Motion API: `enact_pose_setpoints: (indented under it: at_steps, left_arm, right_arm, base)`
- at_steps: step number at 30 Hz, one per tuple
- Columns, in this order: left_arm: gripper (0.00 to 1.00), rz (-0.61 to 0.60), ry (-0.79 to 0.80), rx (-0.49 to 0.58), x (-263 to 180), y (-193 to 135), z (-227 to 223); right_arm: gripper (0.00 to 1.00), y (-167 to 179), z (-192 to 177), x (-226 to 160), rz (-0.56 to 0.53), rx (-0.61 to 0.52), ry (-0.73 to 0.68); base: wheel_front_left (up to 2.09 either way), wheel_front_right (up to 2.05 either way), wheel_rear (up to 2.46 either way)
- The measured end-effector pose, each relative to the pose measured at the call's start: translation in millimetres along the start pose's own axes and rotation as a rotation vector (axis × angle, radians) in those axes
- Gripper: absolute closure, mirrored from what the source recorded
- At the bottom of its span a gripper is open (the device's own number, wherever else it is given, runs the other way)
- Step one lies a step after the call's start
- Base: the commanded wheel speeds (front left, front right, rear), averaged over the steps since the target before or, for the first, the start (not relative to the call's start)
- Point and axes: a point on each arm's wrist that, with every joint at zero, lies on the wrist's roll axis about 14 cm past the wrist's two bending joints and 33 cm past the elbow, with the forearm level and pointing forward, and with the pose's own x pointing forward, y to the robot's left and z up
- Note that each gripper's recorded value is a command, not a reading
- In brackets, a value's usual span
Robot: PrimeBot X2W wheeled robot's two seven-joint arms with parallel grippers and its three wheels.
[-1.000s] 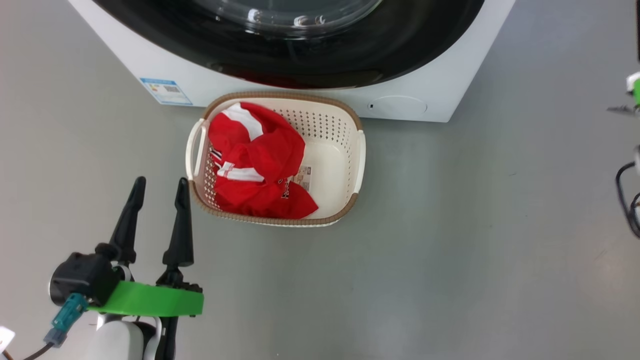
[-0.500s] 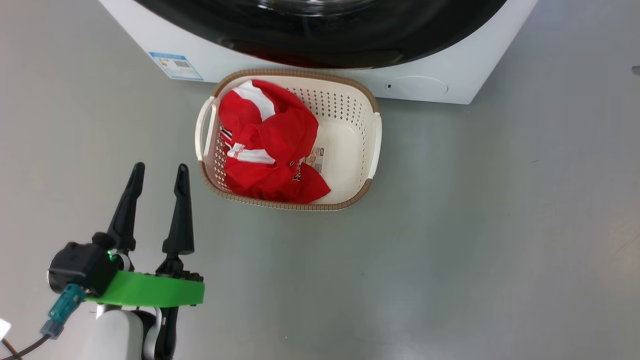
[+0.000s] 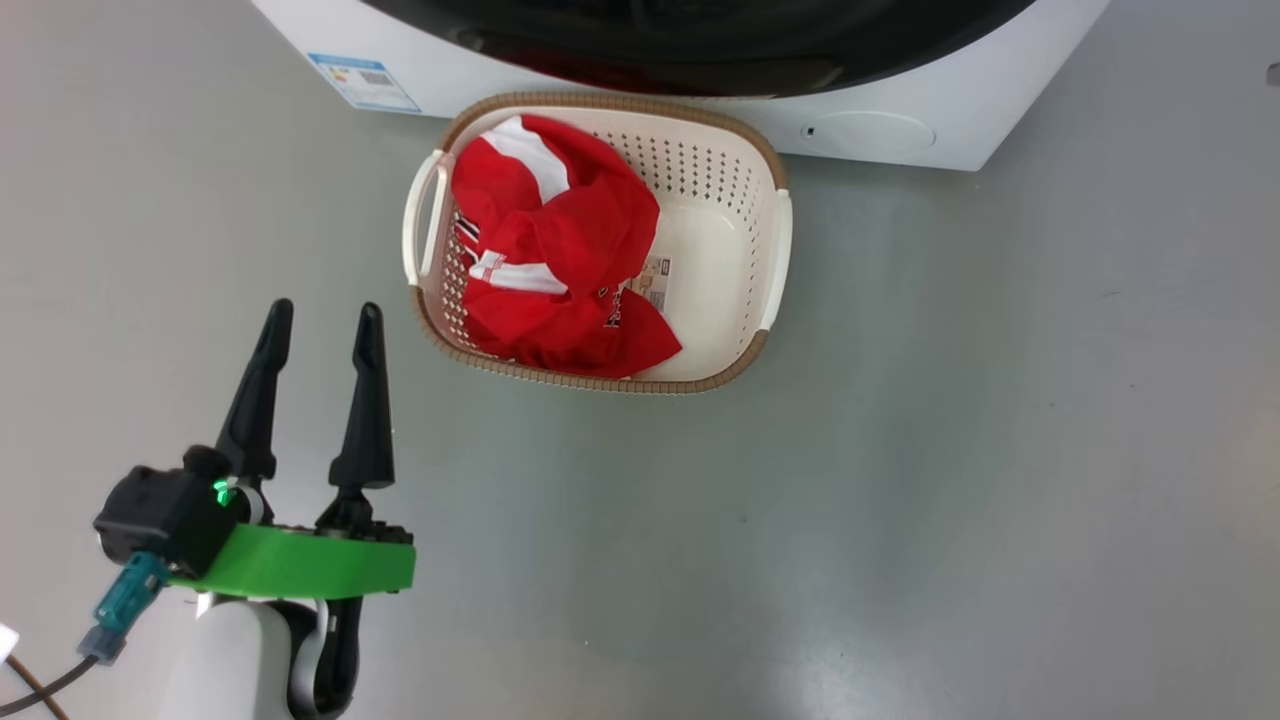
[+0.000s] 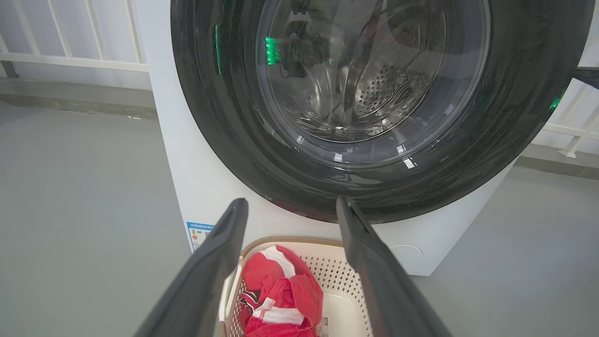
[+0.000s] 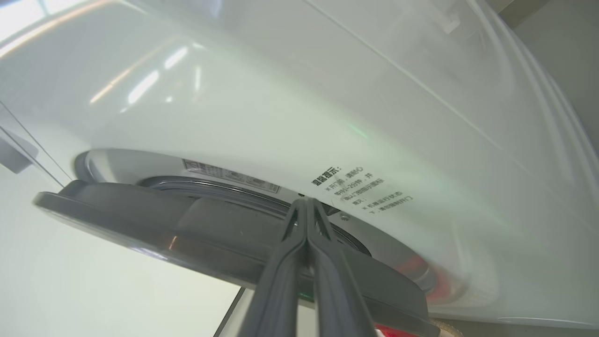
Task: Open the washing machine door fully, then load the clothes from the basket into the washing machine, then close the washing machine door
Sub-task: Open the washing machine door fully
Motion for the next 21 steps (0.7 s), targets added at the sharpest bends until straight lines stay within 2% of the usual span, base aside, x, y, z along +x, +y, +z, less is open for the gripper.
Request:
enact_pose_setpoints:
  at_steps: [21]
  left_arm:
    - [0.00, 0.044, 0.013, -0.002, 0.8, 12.2, -4.7]
  right_arm:
    - [1.00, 0.5, -36.6, 36.4, 0.014, 0.111, 0.183]
  base:
    - [0.00, 0.00, 0.00]
